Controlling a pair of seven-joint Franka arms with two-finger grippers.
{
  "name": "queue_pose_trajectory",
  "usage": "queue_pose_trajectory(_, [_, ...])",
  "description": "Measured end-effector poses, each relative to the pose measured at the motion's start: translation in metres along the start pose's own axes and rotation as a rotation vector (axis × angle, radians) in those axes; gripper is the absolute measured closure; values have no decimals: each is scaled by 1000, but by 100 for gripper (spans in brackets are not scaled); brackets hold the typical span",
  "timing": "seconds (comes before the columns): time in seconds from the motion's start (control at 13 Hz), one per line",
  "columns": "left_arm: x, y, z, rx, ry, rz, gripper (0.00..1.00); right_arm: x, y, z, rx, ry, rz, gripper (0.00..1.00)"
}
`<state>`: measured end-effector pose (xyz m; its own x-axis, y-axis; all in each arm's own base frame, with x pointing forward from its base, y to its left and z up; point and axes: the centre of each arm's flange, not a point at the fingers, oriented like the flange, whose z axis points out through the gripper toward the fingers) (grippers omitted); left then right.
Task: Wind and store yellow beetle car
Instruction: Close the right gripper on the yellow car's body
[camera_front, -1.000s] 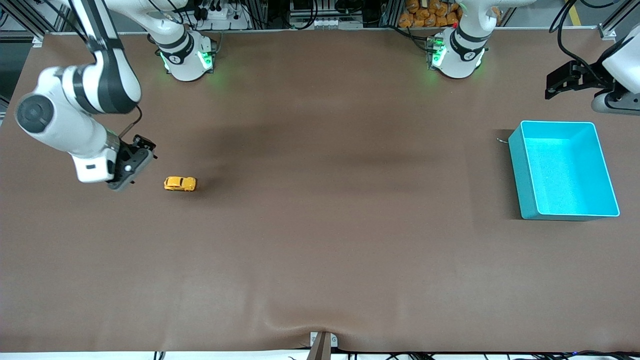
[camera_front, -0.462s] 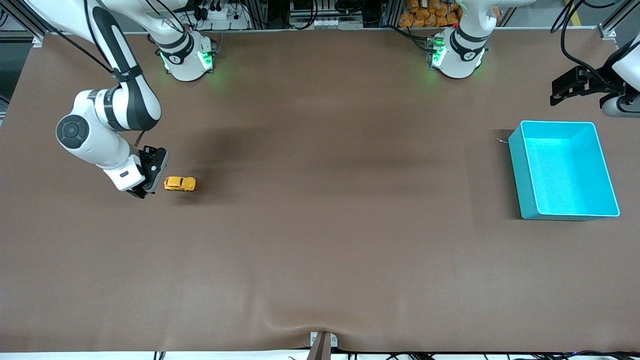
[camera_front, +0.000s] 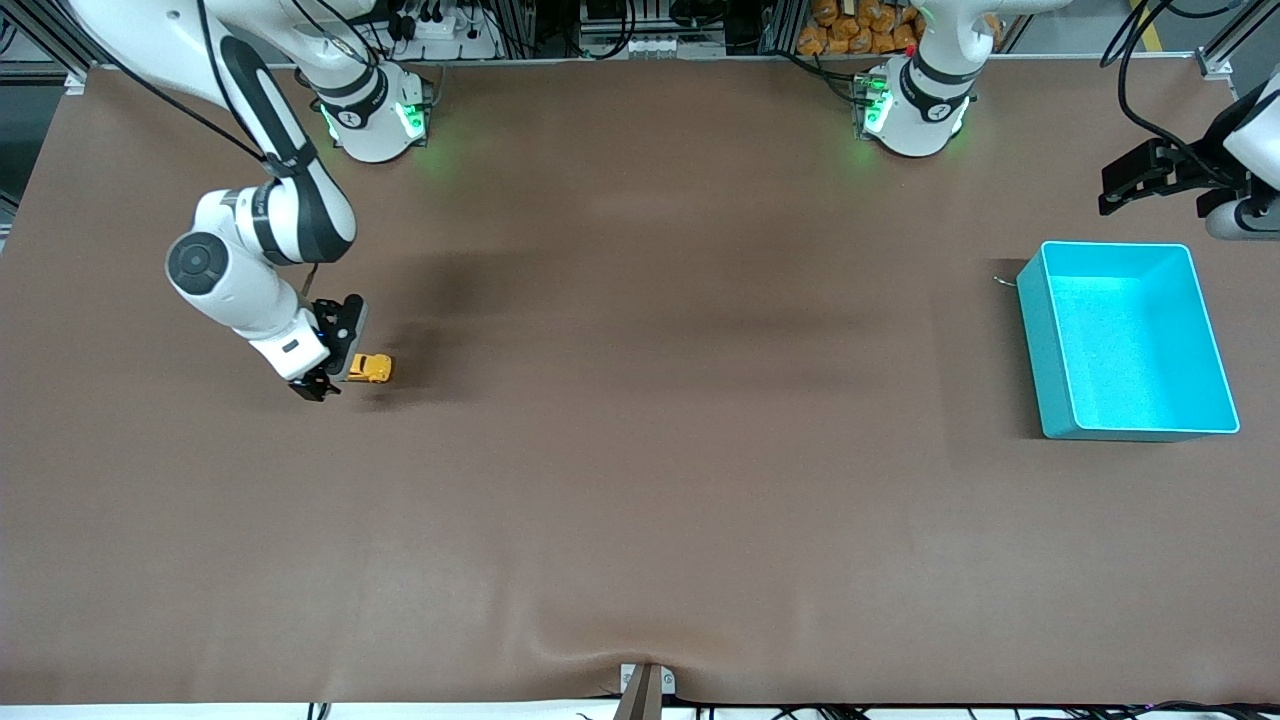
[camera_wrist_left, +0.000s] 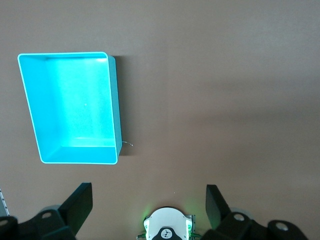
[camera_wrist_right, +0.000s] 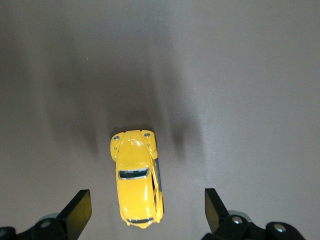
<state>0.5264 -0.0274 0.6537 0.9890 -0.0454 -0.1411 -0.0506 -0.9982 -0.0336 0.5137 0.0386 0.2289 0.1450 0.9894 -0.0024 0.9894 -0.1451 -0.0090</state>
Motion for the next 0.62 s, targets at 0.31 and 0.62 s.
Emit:
queue_pose_trajectory(0.31, [0,-7,2,-2,-5,-12,0,-1,-6,19,-1,-8,-28,3])
queue_pose_trajectory(0.62, [2,-7,5,-2,-1,-12,0,1,-9,27,-2,-33,-76,16])
